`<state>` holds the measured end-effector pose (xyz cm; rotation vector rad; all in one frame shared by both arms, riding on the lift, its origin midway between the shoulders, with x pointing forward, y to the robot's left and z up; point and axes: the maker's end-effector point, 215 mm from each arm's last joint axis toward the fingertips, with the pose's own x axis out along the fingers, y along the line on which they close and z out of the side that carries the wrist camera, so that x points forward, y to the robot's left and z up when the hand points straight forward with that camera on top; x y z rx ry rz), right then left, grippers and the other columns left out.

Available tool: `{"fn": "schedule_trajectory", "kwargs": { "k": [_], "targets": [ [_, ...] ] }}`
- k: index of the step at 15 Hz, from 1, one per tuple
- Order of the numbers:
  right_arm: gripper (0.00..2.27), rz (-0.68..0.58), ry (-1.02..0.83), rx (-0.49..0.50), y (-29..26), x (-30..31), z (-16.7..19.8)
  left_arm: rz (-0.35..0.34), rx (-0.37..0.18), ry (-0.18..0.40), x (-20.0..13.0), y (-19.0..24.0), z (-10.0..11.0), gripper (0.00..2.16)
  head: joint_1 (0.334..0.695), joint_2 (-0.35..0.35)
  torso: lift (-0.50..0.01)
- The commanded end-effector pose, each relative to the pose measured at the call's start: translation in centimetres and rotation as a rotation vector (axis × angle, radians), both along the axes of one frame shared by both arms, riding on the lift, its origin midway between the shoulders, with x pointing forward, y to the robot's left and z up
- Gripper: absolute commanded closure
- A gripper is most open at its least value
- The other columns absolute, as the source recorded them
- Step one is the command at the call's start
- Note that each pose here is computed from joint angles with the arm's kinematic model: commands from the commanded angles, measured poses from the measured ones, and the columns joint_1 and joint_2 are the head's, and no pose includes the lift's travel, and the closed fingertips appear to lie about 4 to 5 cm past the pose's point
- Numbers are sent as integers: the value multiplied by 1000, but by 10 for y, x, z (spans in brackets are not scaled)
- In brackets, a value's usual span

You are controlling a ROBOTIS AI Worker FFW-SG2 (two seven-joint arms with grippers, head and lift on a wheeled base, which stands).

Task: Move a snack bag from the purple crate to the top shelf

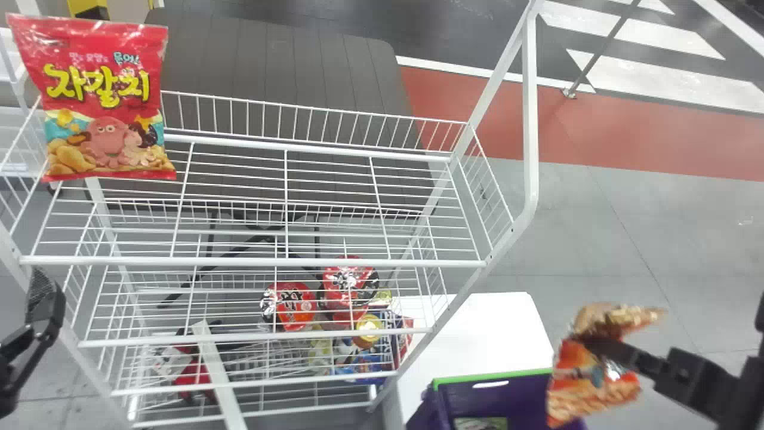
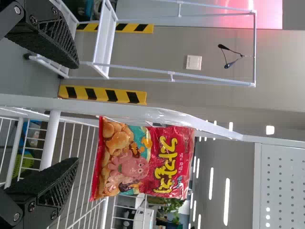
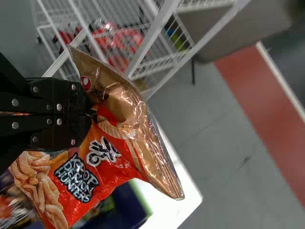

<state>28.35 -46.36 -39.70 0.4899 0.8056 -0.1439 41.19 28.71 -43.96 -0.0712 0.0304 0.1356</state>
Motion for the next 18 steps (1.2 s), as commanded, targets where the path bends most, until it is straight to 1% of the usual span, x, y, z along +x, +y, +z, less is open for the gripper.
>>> {"fn": "schedule_trajectory", "kwargs": {
  "k": [1, 2, 3, 4, 5, 6, 7, 9, 10, 11, 13, 14, 15, 16, 18],
  "targets": [
    [2250, 106, -151, -18, 50, 34, 56, 1, 0, 1, 0, 1, 0, 137, 695, -319, -1],
    [2250, 158, -210, -17, 69, 46, 77, 1, 0, 1, 0, 1, 0, 137, 695, -260, -1],
    [2250, 213, -278, -1, 91, 59, 100, 1, 0, -2, 0, 1, 0, 137, 695, -227, -1],
    [2253, 257, -326, 14, 110, 69, 115, 1, 0, -2, 0, 1, 0, 137, 695, -201, -1],
    [2253, 294, -357, 15, 128, 78, 127, 3, 0, -4, 0, 1, 1, 137, 695, -146, -1],
    [2253, 327, -369, 11, 145, 86, 132, 3, 0, -7, 0, 1, 2, 137, 695, -146, -1],
    [2253, 362, -371, 10, 163, 91, 133, 4, 1, -6, 0, 2, 2, 137, 695, -94, -1],
    [2253, 451, -377, 63, 209, 96, 132, 4, 1, -6, 0, 2, 2, 137, 695, -50, -1],
    [2253, 499, -355, 120, 236, 93, 121, 2, 2, -7, 0, 2, 2, 137, 695, -9, -1],
    [2253, 540, -319, 175, 261, 85, 106, 3, 4, -6, 0, 2, 2, 137, 695, 16, -1],
    [2253, 626, -159, 267, 324, 43, 49, 1, 2, -7, 0, 2, 3, 137, 695, 73, -1],
    [2253, 661, -103, 304, 347, 26, 31, 1, 2, -7, -1, 2, 3, 137, 695, 108, -1],
    [2253, 692, -46, 343, 369, 11, 12, 0, 3, -7, -1, 1, 3, 137, 695, 189, -1],
    [2253, 718, -11, 372, 386, 1, 2, -1, 4, -4, -2, 1, 2, 137, 695, 234, -1],
    [2253, 753, 3, 389, 404, -7, 0, 1, 6, -6, -4, 3, 4, 137, 695, 301, -1]
  ]
}}
